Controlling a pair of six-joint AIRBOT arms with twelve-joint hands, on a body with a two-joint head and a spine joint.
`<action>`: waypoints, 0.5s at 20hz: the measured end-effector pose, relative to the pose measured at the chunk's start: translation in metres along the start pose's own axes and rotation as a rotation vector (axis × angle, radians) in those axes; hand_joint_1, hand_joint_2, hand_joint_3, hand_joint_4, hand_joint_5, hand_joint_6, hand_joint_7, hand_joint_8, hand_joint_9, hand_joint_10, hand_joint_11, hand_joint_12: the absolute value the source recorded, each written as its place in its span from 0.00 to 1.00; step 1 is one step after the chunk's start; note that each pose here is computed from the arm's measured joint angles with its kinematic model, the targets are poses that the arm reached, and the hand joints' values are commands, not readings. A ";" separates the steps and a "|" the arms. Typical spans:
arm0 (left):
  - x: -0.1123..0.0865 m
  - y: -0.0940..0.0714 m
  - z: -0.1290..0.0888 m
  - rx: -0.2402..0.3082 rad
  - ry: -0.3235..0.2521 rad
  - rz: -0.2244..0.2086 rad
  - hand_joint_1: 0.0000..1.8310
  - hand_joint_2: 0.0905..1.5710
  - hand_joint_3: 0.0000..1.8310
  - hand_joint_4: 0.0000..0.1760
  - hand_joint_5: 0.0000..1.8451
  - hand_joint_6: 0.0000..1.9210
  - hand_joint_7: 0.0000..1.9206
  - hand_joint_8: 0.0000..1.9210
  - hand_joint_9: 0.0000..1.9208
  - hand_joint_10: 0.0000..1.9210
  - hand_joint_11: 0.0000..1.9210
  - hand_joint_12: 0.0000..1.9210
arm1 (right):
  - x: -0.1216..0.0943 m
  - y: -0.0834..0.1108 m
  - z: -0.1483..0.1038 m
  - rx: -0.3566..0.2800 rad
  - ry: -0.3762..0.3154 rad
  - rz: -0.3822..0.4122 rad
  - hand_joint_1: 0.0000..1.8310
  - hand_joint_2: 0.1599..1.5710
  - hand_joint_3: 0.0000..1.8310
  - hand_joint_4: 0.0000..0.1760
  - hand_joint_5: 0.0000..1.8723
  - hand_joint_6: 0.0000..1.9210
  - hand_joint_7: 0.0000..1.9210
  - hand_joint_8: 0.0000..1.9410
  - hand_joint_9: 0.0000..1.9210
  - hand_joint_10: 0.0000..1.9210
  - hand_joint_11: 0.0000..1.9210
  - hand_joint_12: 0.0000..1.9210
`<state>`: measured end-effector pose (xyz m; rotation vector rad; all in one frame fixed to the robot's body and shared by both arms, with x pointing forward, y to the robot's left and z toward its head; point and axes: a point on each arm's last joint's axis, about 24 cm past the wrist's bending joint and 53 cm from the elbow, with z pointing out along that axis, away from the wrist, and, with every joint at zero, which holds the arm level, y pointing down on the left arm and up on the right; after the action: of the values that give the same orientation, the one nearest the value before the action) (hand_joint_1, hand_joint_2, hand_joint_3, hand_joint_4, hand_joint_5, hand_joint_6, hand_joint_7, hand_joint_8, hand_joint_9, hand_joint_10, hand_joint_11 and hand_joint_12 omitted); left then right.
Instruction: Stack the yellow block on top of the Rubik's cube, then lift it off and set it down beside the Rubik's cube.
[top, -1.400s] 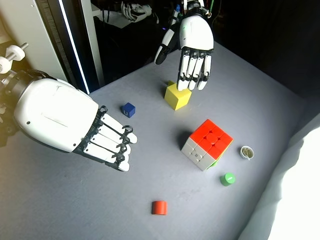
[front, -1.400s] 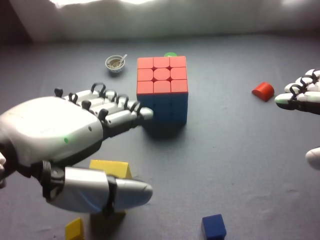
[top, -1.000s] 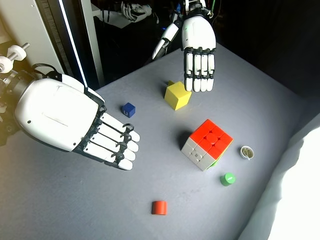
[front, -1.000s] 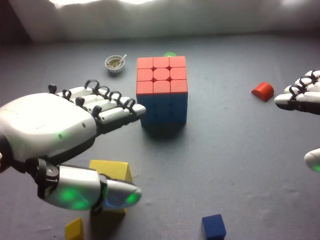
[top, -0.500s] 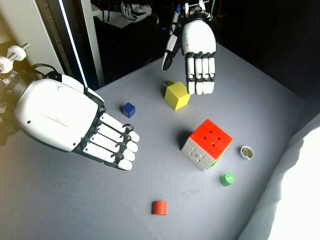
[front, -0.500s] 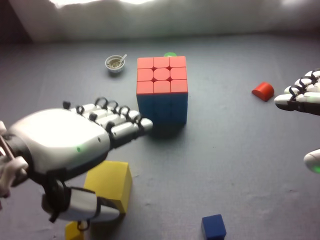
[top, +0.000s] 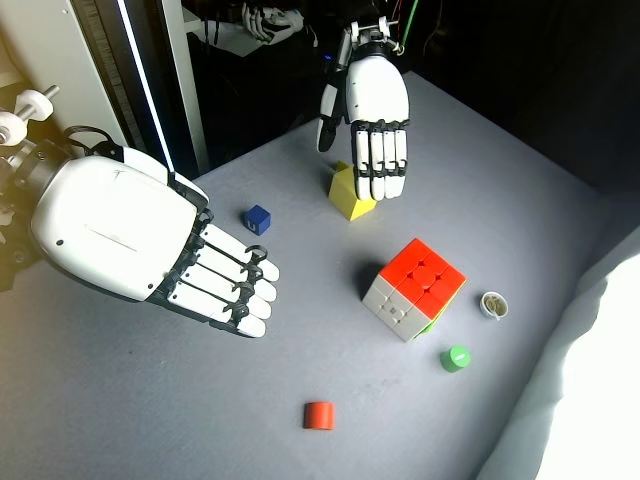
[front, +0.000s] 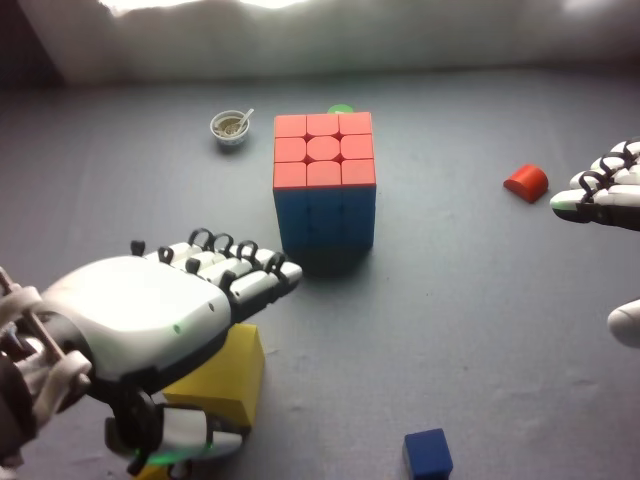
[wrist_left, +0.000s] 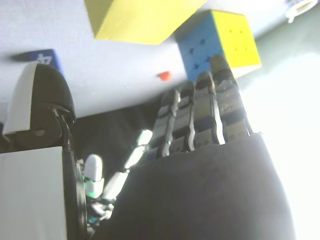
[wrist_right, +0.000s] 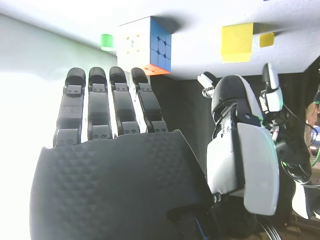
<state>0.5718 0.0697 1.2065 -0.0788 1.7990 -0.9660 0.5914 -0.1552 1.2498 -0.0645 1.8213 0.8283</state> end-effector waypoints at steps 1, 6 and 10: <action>0.004 0.001 0.001 -0.005 0.007 -0.001 0.57 0.64 0.00 0.00 0.00 0.00 0.00 0.00 0.00 0.00 0.00 0.23 | 0.000 0.000 0.000 -0.001 0.000 0.000 0.00 0.72 0.00 0.00 0.01 0.00 0.00 0.00 0.00 0.00 0.00 0.00; 0.019 -0.003 0.007 -0.006 0.021 -0.005 0.59 0.61 0.00 0.00 0.00 0.00 0.00 0.00 0.00 0.00 0.00 0.30 | 0.001 0.002 0.000 -0.003 0.002 -0.004 0.00 0.73 0.00 0.00 0.02 0.00 0.01 0.00 0.00 0.00 0.00 0.00; 0.020 0.007 0.009 -0.033 0.009 0.011 0.62 0.61 0.00 0.00 0.00 0.00 0.00 0.00 0.00 0.00 0.00 0.23 | 0.001 0.001 0.000 -0.003 0.002 -0.005 0.00 0.73 0.00 0.00 0.03 0.01 0.02 0.01 0.01 0.00 0.00 0.00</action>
<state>0.5725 0.0600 1.1859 -0.0853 1.8225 -0.9304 0.5904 -0.1538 1.2498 -0.0716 1.8208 0.8276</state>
